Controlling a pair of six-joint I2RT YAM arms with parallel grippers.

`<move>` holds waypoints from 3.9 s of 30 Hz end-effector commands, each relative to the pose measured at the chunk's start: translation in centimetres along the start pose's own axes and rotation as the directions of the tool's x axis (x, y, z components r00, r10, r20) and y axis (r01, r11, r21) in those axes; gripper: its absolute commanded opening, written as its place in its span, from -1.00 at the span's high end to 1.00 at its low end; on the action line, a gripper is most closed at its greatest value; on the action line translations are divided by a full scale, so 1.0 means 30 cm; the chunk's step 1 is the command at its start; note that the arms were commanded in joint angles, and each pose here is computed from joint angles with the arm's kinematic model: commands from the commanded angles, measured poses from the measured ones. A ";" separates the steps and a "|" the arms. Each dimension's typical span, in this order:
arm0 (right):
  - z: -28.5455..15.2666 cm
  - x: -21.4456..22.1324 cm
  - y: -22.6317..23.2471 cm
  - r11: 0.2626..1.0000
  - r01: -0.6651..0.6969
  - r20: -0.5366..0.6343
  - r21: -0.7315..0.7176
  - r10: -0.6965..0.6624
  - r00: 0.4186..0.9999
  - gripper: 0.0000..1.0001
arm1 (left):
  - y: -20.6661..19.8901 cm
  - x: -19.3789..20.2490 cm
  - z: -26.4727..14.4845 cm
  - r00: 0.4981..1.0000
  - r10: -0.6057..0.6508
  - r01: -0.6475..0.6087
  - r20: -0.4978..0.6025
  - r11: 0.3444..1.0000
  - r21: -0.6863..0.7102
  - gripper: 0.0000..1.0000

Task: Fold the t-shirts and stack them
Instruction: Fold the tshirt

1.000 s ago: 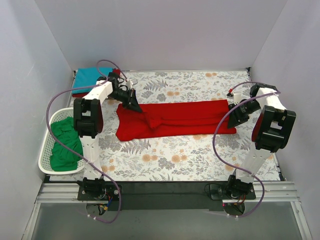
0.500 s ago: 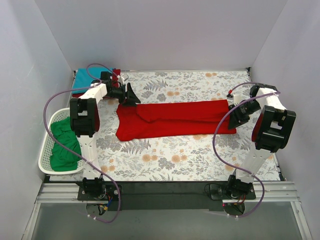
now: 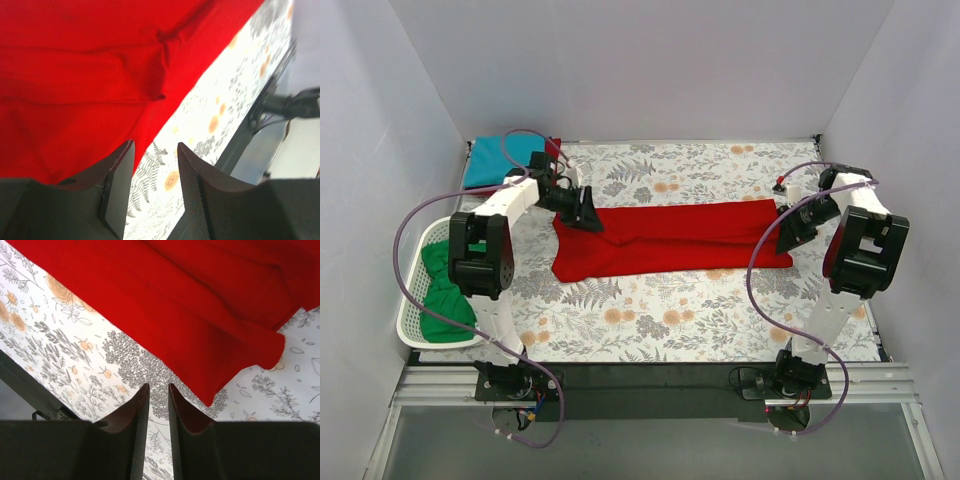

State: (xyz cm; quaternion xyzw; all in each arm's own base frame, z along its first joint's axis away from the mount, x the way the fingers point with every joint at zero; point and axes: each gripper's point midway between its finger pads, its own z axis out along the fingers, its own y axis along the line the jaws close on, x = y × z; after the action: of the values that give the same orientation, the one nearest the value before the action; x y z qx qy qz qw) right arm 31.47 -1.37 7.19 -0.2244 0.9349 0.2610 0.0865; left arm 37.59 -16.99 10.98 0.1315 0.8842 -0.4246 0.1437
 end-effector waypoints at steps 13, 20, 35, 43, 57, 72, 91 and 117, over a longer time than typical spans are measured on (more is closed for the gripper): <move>0.050 -0.081 -0.101 1.000 -0.003 0.052 0.028 0.002 0.999 0.77 | -0.009 0.069 0.255 0.977 0.083 -0.095 -0.197 0.994 -0.055 0.27; 0.046 -0.064 -0.103 0.999 0.001 0.034 0.044 -0.002 0.999 0.97 | 0.003 -0.079 0.299 0.985 0.129 -0.138 -0.119 0.988 -0.070 0.32; 0.037 -0.094 -0.055 0.999 0.036 0.078 0.012 -0.036 0.996 0.97 | -0.084 -0.271 0.179 0.961 0.271 -0.264 0.056 0.958 -0.108 0.28; 0.107 -0.148 -0.012 0.991 0.130 0.063 0.028 -0.131 0.989 0.97 | -0.080 0.003 0.136 0.978 0.165 -0.176 -0.127 0.981 -0.082 0.32; 0.161 -0.237 -0.126 0.985 0.099 0.051 0.140 -0.107 0.993 0.97 | 0.020 0.075 0.161 0.971 0.151 -0.181 -0.188 0.971 -0.156 0.31; 0.158 -0.204 -0.115 0.985 0.085 0.041 0.150 -0.092 0.995 0.97 | 0.057 0.005 0.312 0.969 0.160 -0.193 -0.190 0.966 -0.172 0.32; 0.156 -0.197 -0.109 0.985 0.090 0.037 0.148 -0.096 0.995 0.97 | 0.022 -0.284 0.352 0.968 0.249 -0.235 0.027 0.941 -0.243 0.23; 0.106 -0.209 -0.088 0.976 0.150 0.043 0.160 -0.158 0.986 0.97 | 0.131 -0.077 0.283 0.975 0.145 -0.197 -0.168 0.911 -0.362 0.40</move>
State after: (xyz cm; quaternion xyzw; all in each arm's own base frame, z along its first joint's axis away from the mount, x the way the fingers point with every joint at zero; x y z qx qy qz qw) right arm 38.26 0.77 3.46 -0.2721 0.9337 0.1897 0.1348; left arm 40.98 -21.05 3.66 0.2045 0.9417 -0.2350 0.1267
